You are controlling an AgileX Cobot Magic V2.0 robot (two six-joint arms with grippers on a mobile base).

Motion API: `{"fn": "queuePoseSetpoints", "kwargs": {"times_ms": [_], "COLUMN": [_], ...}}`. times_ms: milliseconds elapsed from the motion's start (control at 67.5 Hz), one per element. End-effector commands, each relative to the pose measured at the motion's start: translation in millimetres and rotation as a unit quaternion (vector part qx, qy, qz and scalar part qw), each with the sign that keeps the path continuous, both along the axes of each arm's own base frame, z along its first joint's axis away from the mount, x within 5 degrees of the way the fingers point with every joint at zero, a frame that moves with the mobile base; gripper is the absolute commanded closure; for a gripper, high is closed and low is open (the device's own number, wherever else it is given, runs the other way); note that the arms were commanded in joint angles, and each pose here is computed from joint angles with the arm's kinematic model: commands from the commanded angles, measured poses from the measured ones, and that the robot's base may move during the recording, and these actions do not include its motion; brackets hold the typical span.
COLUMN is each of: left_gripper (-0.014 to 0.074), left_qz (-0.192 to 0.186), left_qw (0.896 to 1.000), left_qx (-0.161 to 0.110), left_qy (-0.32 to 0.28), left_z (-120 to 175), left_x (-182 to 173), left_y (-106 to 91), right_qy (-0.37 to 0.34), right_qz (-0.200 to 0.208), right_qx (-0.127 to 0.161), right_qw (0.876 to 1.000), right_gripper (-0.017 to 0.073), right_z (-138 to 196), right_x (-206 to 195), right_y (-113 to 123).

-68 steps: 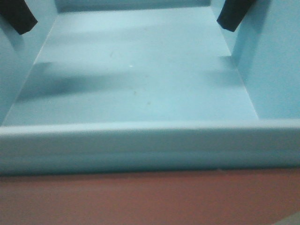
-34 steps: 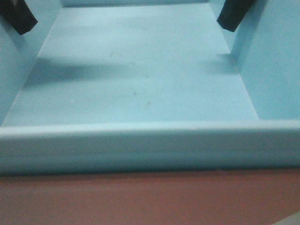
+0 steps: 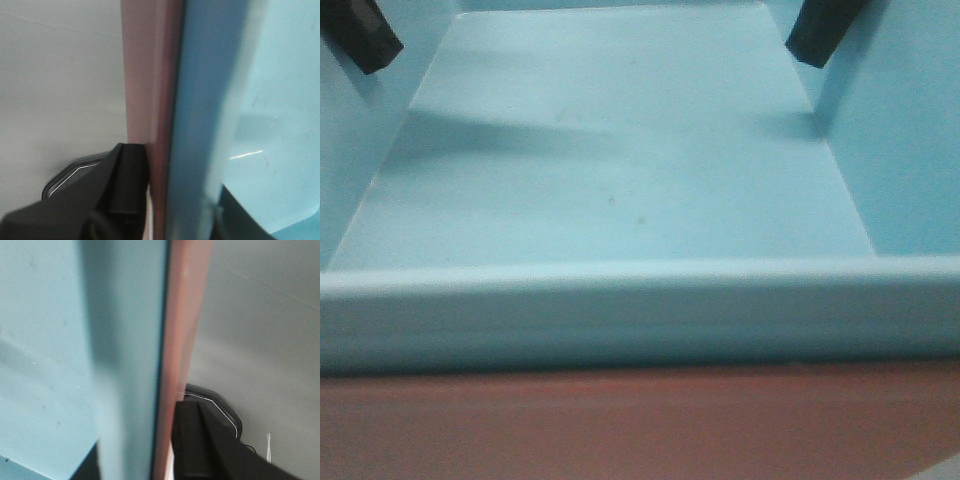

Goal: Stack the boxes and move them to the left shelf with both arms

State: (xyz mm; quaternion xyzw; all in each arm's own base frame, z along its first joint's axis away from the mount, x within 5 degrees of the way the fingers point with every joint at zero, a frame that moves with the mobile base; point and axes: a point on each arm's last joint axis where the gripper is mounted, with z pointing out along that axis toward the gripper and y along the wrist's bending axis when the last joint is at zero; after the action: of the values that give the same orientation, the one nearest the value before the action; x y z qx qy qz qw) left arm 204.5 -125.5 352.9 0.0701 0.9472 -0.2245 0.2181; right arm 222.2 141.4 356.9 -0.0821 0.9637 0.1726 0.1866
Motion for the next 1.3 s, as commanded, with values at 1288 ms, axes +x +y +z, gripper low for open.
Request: {"fn": "queuePoseSetpoints", "kwargs": {"times_ms": [1288], "left_gripper": [0.0595], "left_qz": [-0.004], "left_qw": [0.998], "left_qx": [-0.043], "left_qy": [-0.049], "left_z": [24.7], "left_x": [-7.0], "left_y": [0.4], "right_qy": [-0.057], "right_qz": [0.001], "right_qx": [-0.019], "right_qw": [0.998], "right_gripper": [0.0501], "right_z": [17.5], "right_x": [-1.6], "right_y": [-12.5]}}
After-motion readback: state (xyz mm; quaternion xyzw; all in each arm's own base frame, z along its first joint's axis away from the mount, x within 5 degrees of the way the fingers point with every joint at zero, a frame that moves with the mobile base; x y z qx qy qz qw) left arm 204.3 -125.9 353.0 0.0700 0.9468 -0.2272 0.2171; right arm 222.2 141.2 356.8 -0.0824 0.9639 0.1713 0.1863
